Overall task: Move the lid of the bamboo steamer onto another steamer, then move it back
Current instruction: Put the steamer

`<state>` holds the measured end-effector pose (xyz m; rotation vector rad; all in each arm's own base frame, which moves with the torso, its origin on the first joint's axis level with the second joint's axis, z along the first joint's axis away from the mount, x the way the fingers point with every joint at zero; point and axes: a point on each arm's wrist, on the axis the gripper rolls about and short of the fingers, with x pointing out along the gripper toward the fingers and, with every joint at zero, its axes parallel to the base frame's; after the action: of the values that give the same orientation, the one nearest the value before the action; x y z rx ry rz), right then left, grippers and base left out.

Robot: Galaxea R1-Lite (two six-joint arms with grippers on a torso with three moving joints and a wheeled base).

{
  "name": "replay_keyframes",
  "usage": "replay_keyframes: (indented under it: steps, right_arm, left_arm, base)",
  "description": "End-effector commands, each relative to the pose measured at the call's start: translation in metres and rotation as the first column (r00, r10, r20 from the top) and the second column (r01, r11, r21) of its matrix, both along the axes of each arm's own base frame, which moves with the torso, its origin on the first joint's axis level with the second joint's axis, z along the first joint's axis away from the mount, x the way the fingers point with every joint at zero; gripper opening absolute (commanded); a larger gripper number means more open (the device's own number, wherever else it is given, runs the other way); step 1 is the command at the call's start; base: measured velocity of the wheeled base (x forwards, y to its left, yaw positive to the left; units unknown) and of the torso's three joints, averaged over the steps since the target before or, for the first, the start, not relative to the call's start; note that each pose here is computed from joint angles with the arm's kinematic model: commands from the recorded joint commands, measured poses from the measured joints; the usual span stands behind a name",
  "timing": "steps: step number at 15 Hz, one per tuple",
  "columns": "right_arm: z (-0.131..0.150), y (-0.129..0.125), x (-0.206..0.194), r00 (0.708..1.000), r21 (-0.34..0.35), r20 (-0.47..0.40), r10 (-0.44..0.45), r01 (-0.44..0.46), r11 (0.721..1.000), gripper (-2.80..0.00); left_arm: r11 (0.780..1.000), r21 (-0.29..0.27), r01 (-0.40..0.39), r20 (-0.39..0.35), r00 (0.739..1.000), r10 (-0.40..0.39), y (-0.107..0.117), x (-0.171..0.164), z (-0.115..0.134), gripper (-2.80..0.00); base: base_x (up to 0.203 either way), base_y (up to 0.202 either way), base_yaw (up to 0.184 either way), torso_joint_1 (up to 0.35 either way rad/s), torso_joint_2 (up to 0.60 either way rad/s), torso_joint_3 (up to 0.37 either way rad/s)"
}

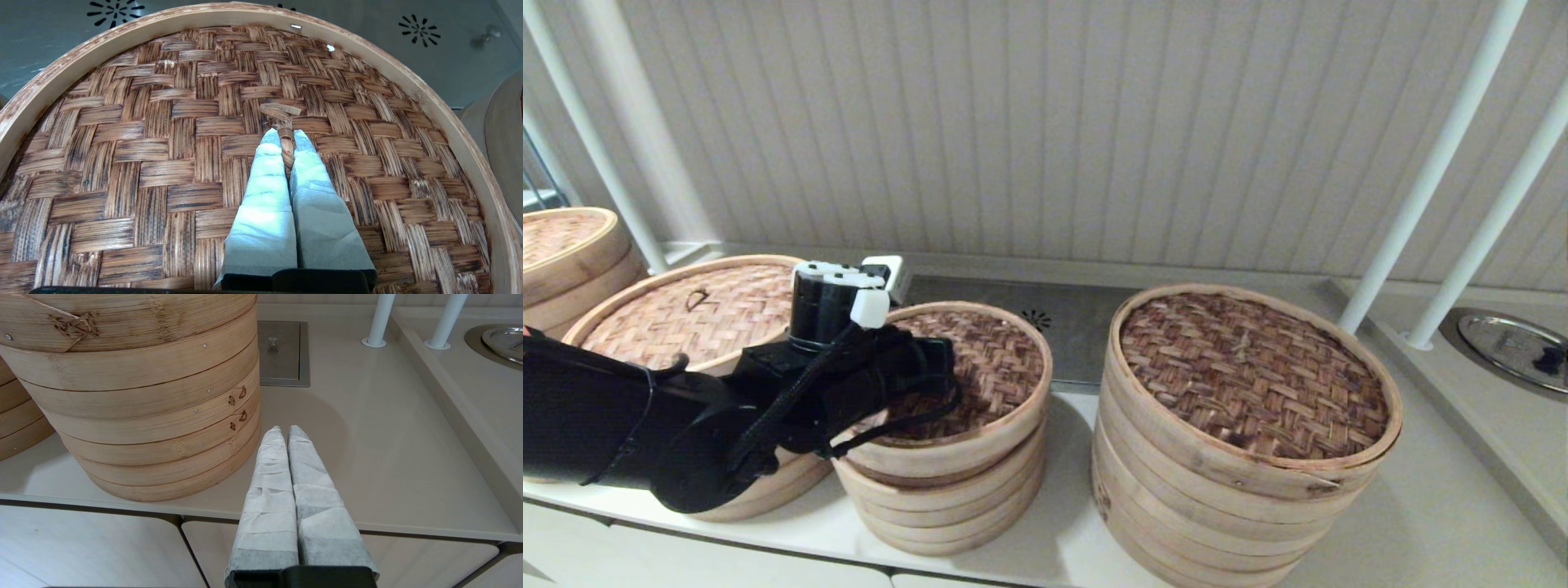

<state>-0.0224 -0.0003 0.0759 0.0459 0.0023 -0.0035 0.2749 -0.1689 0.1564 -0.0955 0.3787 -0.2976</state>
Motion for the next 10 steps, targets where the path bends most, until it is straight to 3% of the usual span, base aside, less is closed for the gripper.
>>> replay_keyframes:
  steps: [1,10]
  right_arm:
    - [-0.0008,0.0000,0.0002,1.000,0.000,-0.002,-0.001,0.001,1.000,-2.80]
    - [-0.0008,0.0000,0.0002,1.000,0.000,-0.002,0.000,0.000,1.000,-2.80]
  left_arm:
    - [1.000,0.002,-0.002,-0.005,1.000,0.002,0.0007,-0.0010,-0.0036,-2.80]
    - [1.000,0.010,-0.002,-0.016,1.000,0.002,0.0034,-0.0052,-0.0130,-2.80]
  base:
    - [0.000,0.000,0.000,0.000,0.00,0.000]
    - [0.000,0.000,0.000,0.000,0.00,0.000]
